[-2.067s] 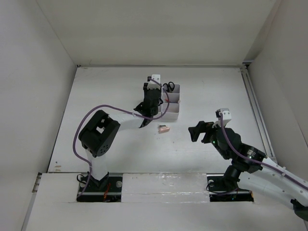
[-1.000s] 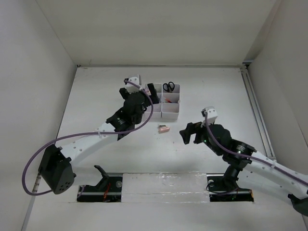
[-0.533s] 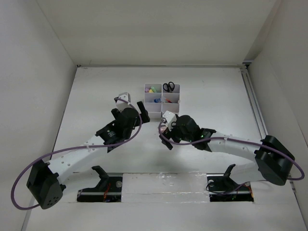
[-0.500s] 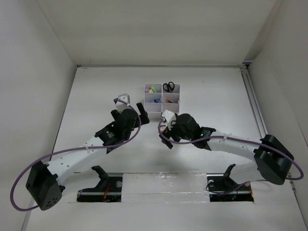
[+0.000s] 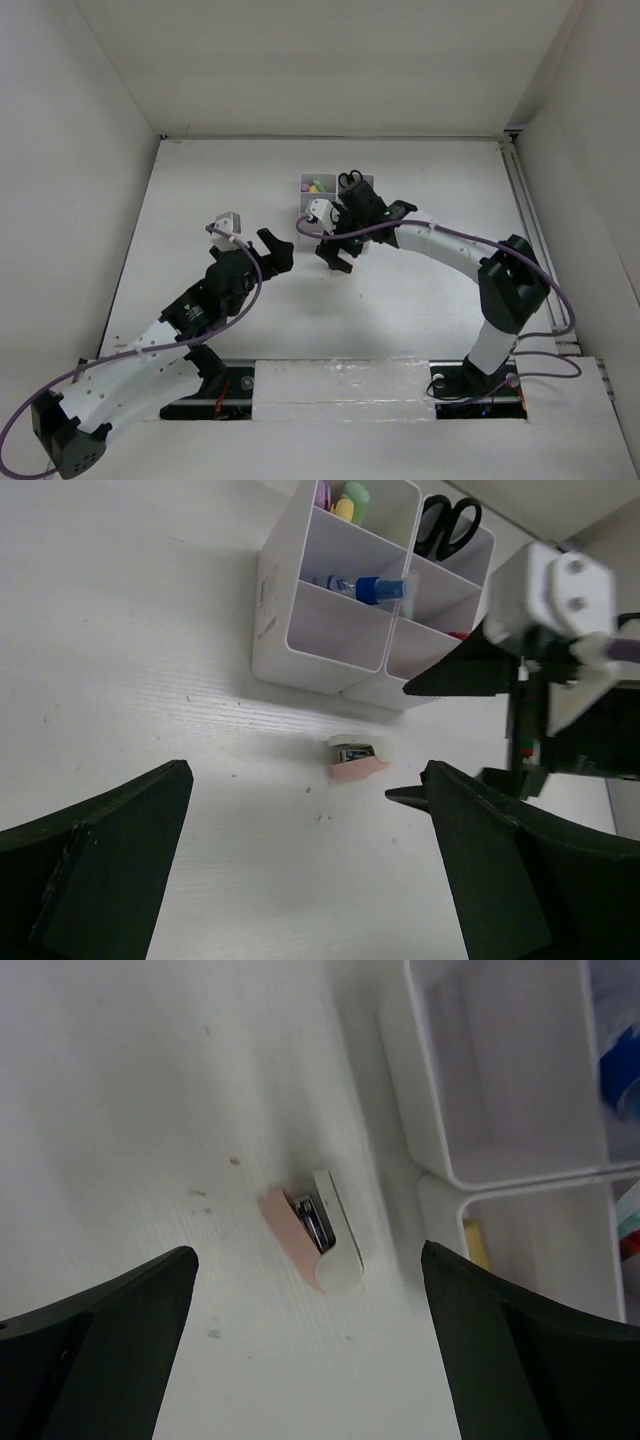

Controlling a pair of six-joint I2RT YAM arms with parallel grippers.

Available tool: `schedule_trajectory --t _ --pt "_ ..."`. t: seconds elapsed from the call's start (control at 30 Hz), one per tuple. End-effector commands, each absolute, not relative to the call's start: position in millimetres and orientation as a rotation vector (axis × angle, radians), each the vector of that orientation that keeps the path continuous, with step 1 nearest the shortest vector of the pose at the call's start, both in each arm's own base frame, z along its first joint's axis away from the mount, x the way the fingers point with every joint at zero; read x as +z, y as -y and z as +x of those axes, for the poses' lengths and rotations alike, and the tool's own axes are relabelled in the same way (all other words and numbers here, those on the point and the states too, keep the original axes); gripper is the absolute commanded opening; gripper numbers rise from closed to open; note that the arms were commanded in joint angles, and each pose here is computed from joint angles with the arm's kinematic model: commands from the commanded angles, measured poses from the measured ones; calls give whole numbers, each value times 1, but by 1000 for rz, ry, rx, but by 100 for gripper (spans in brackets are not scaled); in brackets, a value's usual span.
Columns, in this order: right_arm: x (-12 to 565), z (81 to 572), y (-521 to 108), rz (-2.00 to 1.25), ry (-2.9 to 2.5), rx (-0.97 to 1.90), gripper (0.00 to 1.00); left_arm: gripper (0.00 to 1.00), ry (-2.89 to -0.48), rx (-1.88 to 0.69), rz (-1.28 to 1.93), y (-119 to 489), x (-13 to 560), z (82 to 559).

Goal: Sort the stationery into containers
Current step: Grab a piece of stationery with the right arm

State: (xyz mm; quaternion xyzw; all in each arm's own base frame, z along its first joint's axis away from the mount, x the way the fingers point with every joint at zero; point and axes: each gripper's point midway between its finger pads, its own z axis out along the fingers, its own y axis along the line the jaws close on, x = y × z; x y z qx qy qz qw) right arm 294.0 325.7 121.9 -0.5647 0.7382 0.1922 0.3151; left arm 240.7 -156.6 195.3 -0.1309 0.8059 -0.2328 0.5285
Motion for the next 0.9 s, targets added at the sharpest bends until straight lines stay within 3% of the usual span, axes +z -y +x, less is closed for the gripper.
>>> schedule_trajectory --t 0.0,0.23,0.87 --pt "98 274 -299 -1666 -2047 533 100 100 -1910 -587 -326 156 193 238" --pt "79 281 -288 -1719 -2023 347 99 100 -1926 -568 -313 158 187 240" --pt "40 302 -280 -1752 -1997 187 97 100 -1946 -584 -271 166 182 240"
